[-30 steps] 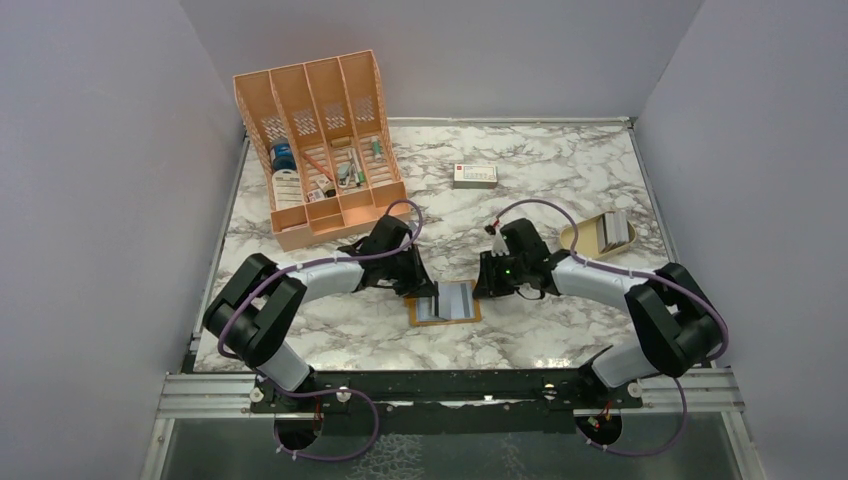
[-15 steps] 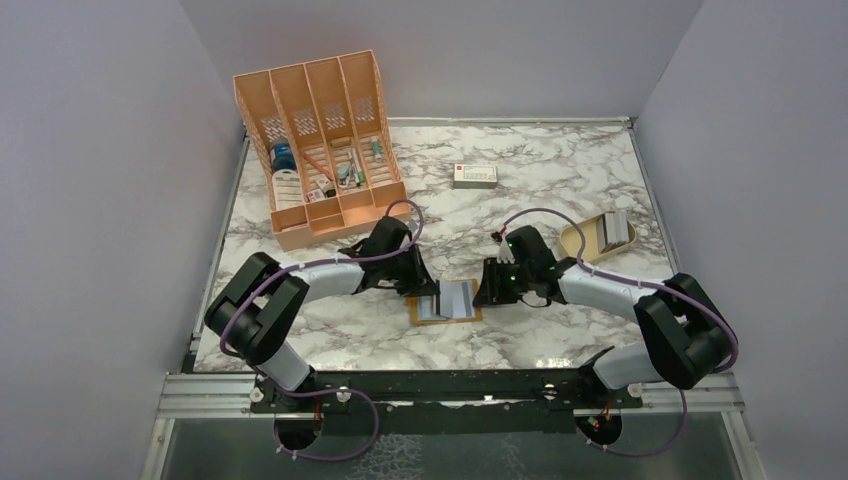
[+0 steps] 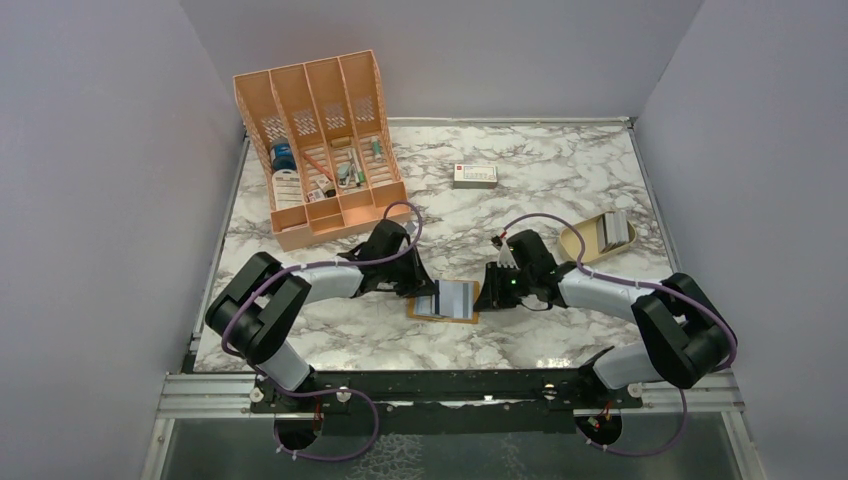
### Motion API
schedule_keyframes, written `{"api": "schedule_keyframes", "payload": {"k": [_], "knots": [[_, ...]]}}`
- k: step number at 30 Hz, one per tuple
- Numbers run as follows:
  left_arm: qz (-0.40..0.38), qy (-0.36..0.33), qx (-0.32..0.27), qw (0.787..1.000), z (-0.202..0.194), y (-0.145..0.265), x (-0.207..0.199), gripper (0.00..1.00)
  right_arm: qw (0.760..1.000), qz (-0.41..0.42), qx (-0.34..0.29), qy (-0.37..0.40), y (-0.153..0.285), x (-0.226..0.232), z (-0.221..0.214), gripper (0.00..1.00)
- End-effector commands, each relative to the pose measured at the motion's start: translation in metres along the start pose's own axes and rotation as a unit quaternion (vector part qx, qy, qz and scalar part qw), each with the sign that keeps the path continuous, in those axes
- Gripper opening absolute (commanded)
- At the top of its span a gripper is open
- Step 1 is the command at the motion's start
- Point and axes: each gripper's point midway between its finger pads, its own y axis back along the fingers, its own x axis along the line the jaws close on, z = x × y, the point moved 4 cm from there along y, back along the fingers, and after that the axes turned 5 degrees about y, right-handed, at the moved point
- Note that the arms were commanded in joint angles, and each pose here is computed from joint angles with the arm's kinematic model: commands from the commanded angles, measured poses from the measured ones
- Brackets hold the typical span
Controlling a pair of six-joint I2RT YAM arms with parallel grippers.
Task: Put the credit cards into the card holder
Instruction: Insert the credit card into the card holder.
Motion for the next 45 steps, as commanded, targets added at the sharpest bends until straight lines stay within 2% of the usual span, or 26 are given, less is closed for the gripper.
{"api": "schedule_keyframes", "payload": {"k": [1, 21, 27, 36, 45], "knots": [[0.04, -0.004, -0.017, 0.999, -0.002, -0.004, 0.023, 0.0, 1.0, 0.024, 0.0, 0.001, -0.003, 0.006, -0.002, 0.17], [0.016, -0.032, 0.002, 0.999, -0.015, -0.017, 0.005, 0.0, 1.0, 0.023, -0.011, 0.0, -0.003, 0.007, 0.002, 0.15], [0.02, -0.036, 0.005, 0.999, -0.016, -0.019, 0.002, 0.12, 1.0, 0.024, -0.012, -0.003, -0.002, 0.007, 0.001, 0.15], [0.044, -0.053, 0.006, 0.998, -0.009, -0.012, -0.008, 0.44, 1.0, 0.012, -0.016, 0.001, 0.001, 0.003, -0.002, 0.15], [0.064, -0.059, -0.009, 0.996, -0.001, -0.003, -0.016, 0.6, 1.0, 0.002, -0.028, -0.001, 0.003, 0.001, -0.001, 0.15]]}}
